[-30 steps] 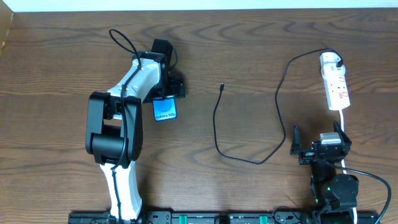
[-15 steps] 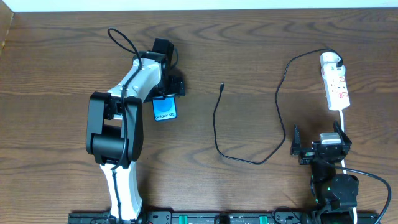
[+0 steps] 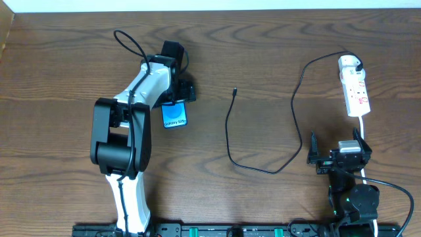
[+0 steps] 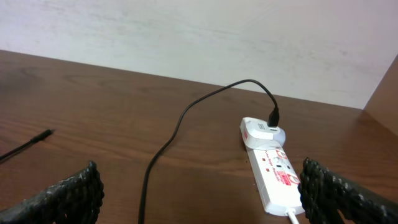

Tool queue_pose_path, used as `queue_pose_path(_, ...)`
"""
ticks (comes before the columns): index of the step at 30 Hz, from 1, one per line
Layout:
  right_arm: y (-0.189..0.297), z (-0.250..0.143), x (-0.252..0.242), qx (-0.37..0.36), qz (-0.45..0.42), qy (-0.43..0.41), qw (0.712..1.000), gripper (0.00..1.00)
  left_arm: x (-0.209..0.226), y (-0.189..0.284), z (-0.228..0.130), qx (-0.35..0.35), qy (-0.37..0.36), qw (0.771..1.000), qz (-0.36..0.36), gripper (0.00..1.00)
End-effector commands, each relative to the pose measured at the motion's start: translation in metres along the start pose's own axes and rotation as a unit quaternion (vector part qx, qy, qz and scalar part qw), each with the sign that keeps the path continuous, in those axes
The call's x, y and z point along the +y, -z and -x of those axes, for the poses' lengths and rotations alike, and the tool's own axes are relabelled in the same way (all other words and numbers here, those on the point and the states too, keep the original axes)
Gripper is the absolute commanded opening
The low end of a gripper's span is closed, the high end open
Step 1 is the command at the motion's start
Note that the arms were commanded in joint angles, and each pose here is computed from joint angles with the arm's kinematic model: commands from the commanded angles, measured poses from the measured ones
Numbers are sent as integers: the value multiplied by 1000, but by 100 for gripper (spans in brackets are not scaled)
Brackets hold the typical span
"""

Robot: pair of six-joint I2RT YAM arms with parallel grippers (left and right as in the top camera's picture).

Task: Plug charger to phone and switch on socket
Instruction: 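Close the left gripper on the phone and lift it upright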

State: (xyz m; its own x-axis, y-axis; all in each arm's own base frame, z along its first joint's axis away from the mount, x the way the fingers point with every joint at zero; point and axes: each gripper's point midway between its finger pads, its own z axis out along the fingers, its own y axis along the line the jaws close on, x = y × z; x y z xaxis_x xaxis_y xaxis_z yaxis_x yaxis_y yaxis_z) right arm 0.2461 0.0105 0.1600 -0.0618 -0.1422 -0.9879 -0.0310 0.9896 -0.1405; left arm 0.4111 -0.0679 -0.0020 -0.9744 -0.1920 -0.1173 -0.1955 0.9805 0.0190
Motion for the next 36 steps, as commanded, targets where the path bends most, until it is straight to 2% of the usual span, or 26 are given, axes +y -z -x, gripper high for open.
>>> queue_pose_path(1, 0, -1, 0, 0, -1, 4, 1000, 99, 25, -36, -29, 41, -3, 997, 61, 99)
queue_pose_path(7, 0, -1, 1, 0, 0, 4, 1000, 99, 27, -39, -33, 44, -4, 997, 63, 97)
queue_pose_path(12, 0, -1, 0, 0, -1, 4, 1000, 99, 27, -39, -33, 44, -3, 997, 62, 87)
queue_pose_path(17, 0, -1, 0, 0, -1, 4, 1000, 99, 28, -39, -36, 49, -4, 997, 65, 81)
queue_pose_path(36, 0, -1, 0, 0, -1, 4, 1000, 99, 26, -36, -54, 90, -9, 994, 52, 82)
